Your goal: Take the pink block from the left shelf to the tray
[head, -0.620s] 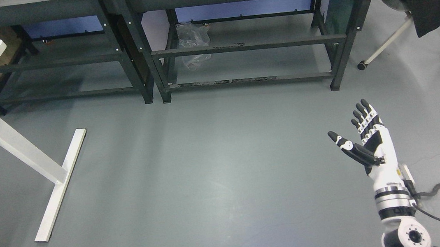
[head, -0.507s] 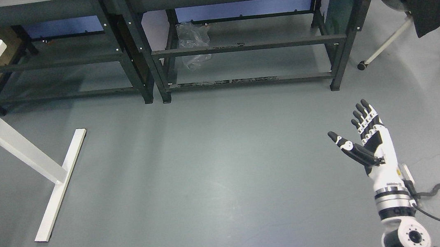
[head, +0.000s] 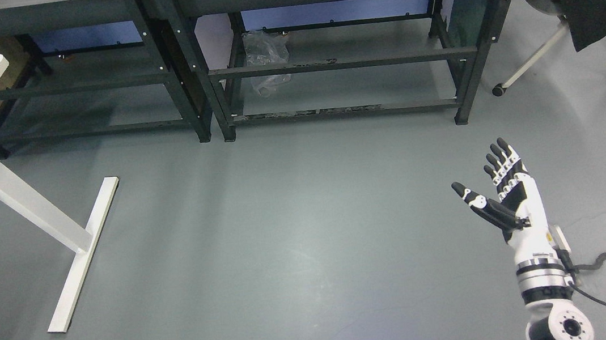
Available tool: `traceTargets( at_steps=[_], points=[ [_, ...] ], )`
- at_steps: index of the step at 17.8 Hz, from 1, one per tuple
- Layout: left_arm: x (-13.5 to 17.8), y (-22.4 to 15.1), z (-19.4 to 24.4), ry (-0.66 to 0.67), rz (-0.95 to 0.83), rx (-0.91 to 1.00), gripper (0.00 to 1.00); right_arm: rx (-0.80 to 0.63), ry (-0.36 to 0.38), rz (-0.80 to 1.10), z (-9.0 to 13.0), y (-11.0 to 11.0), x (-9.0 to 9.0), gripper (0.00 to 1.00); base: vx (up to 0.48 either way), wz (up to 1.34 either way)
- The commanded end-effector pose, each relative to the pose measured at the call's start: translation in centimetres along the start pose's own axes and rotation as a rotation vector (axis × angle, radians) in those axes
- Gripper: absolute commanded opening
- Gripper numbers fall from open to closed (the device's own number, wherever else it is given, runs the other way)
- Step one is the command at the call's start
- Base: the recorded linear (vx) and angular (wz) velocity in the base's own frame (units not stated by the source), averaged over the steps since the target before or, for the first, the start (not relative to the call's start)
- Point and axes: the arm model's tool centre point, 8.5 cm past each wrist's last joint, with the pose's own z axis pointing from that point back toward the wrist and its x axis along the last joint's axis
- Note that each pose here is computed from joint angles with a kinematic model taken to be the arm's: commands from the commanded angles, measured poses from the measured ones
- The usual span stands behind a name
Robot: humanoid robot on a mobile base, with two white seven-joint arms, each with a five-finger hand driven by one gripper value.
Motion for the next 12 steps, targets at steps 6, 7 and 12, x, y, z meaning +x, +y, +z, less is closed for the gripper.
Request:
traceTargets(
  at_steps=[6, 7, 12],
  points=[
    [2.5, 0.9, -0.1, -0.047, 0.009, 0.014, 1.0, -0.028, -0.047, 0.172, -0.4, -1.8, 1.0, 0.99, 0.011, 0.0],
    [2.5, 0.9, -0.1, -0.047, 0.009, 0.014, 1.0, -0.04, -0.057, 0.316, -0.5, -2.2, 1.2, 0.99, 0.064, 0.0],
    [2.5, 0.9, -0.1, -0.047, 0.009, 0.014, 1.0, -0.059, -0.162, 1.018, -1.1, -3.8, 3.0, 0.99, 0.142, 0.01]
  ],
)
